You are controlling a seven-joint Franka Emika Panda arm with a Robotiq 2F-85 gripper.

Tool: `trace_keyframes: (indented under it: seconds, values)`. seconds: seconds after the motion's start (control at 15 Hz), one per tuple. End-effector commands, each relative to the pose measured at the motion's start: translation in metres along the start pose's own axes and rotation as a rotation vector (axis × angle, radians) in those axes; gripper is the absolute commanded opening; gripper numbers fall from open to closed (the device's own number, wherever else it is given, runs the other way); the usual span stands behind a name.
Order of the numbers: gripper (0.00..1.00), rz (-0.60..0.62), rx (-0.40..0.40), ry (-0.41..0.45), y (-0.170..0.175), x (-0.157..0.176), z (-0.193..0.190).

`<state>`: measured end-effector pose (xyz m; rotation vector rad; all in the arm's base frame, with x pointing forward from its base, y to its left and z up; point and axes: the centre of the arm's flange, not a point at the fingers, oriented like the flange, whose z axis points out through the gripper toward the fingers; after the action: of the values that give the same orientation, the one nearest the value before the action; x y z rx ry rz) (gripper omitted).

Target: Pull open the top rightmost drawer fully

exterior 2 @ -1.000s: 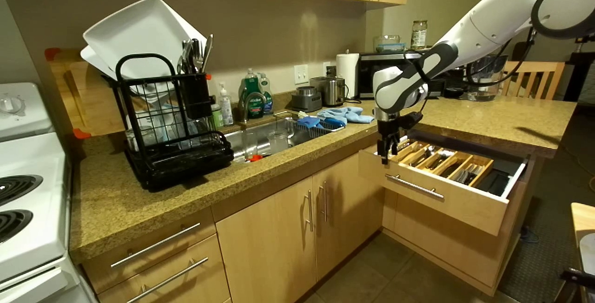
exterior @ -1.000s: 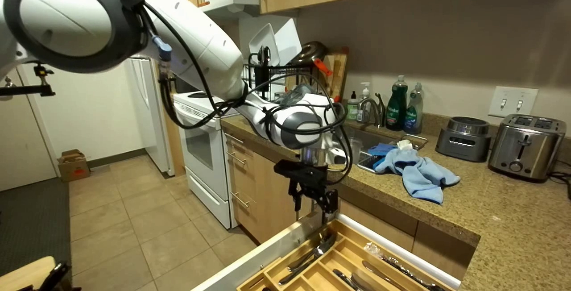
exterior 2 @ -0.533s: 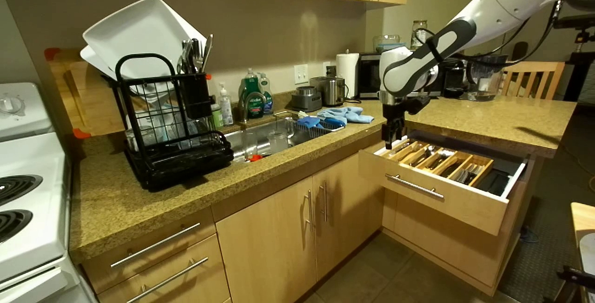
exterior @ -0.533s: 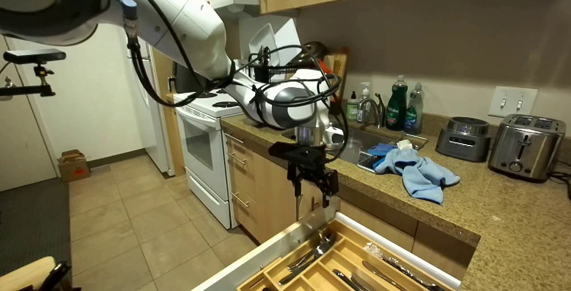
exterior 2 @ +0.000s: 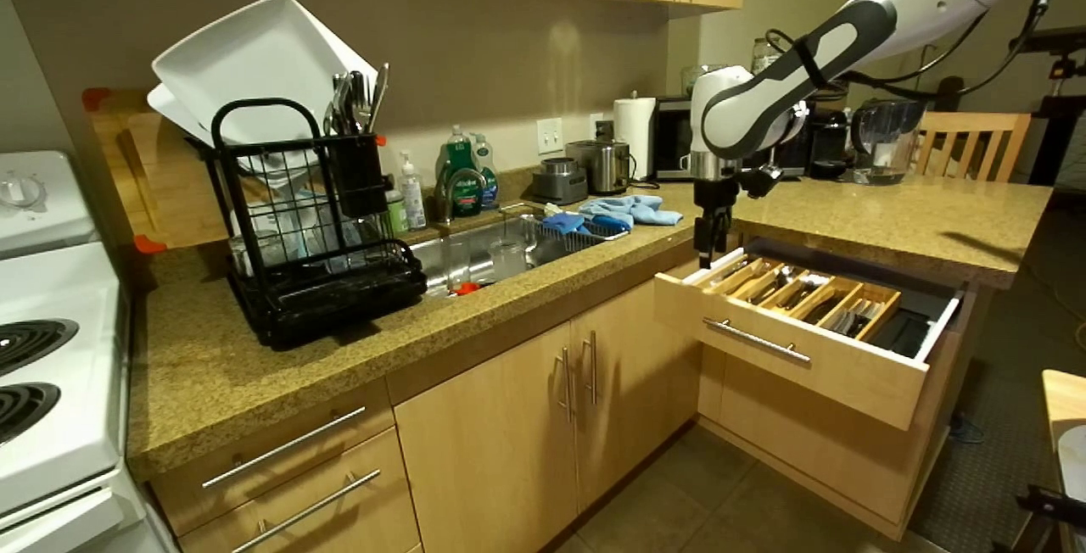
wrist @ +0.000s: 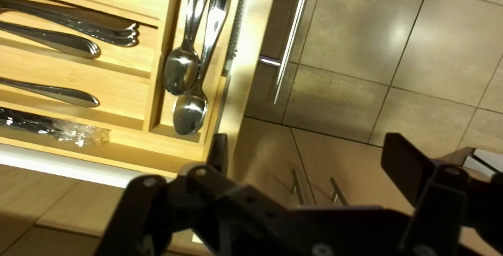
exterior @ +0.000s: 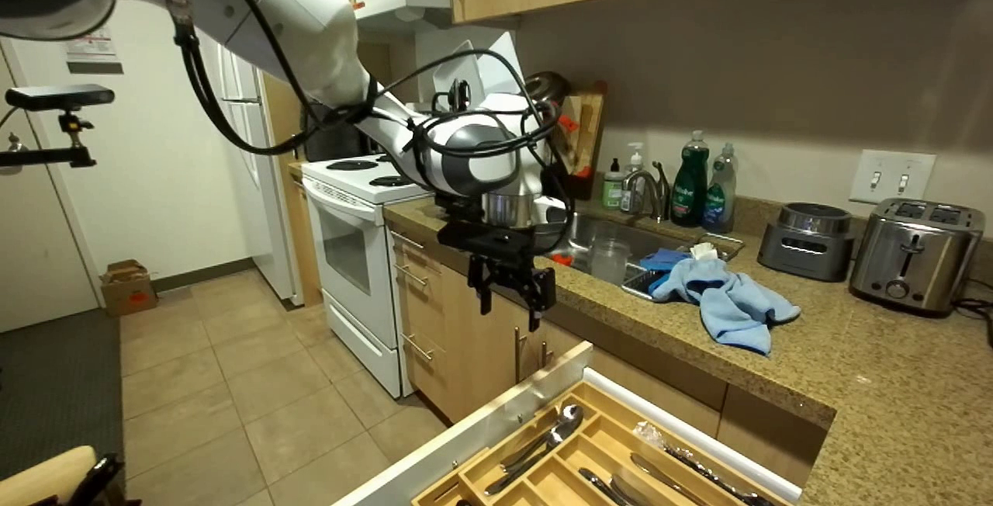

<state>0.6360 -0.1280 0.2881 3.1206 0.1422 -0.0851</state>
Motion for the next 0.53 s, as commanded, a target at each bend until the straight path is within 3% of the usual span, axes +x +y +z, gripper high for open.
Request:
trace_keyframes:
  seconds: [0.0,0.27,0.47]
  values:
    - [1.0,-0.12,0.058,-0.006,-0.015,-0.017,-0.006]
    - [1.0,-0.141,0.065,-0.06,-0.009,-0.008,0.015]
    - [1.0,-0.114,0.05,-0.054,-0.014,-0.006,0.015]
